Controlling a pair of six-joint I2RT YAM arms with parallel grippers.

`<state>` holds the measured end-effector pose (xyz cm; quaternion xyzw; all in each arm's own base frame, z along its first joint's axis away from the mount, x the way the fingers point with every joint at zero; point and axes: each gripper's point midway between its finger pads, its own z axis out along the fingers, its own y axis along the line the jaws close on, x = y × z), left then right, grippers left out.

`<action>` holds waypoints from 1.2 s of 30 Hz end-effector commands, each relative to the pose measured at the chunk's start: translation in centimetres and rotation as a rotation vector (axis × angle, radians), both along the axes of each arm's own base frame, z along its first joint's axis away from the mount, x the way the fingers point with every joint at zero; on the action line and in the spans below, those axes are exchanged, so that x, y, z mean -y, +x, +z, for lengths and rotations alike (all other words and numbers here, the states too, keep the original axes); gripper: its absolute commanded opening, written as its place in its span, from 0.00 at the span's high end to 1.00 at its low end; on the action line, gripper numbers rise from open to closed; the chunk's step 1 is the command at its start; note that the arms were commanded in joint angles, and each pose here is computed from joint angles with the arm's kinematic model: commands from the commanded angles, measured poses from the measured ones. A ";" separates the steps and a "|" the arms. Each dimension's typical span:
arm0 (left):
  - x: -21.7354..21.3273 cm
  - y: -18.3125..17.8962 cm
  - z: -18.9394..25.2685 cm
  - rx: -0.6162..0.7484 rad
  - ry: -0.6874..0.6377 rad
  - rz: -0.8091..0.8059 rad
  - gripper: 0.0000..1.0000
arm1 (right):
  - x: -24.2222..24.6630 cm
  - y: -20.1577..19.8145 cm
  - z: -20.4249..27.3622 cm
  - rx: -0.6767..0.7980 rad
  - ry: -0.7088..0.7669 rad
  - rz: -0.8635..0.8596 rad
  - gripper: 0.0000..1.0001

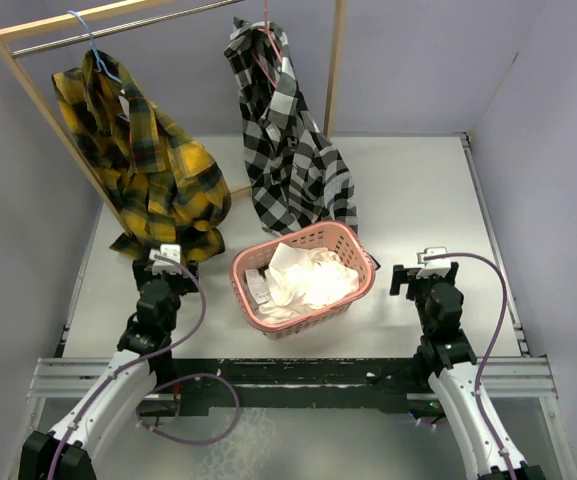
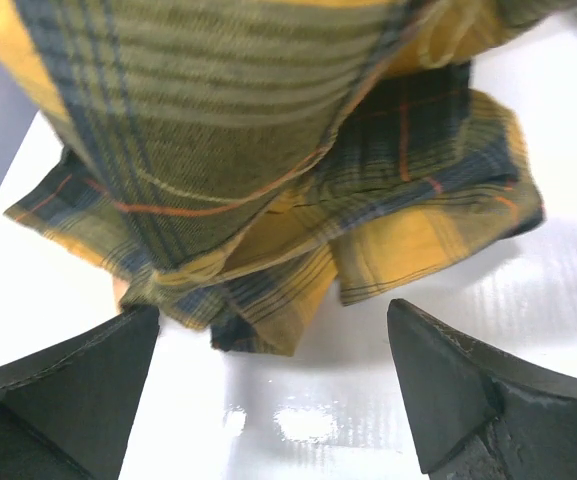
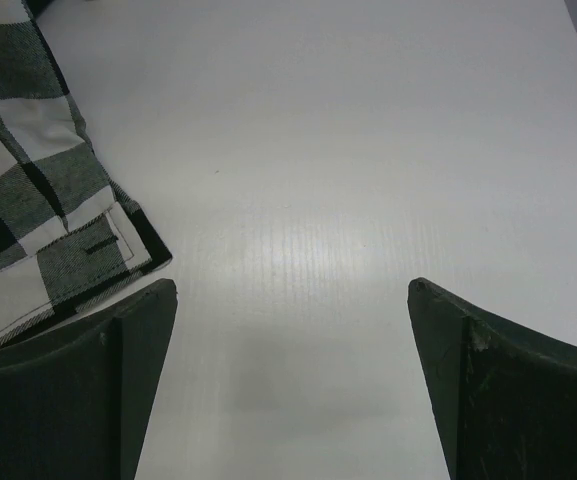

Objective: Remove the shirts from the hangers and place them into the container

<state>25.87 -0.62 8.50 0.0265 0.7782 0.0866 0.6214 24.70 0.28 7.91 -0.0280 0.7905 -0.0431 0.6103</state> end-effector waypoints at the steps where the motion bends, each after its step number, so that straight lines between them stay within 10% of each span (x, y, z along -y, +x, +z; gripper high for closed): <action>1: -2.5 0.3 2.5 0.093 -0.064 0.181 0.01 | 0.3 0.5 1.4 0.056 0.014 -0.025 0.00; 23: -2.2 0.4 2.6 0.093 -0.055 0.160 0.01 | 0.2 0.5 1.4 0.056 0.014 -0.024 0.00; 29: 3.4 0.7 6.7 0.046 -0.019 -0.199 0.01 | 0.2 0.5 1.3 0.054 0.014 -0.024 0.00; 33: 3.3 0.3 16.1 0.083 -0.464 -0.004 0.01 | 0.2 0.5 1.4 0.054 0.013 -0.024 0.00; 36: 5.2 -1.6 22.2 0.026 -0.531 -0.105 0.01 | 0.2 0.5 1.3 0.054 0.014 -0.025 0.00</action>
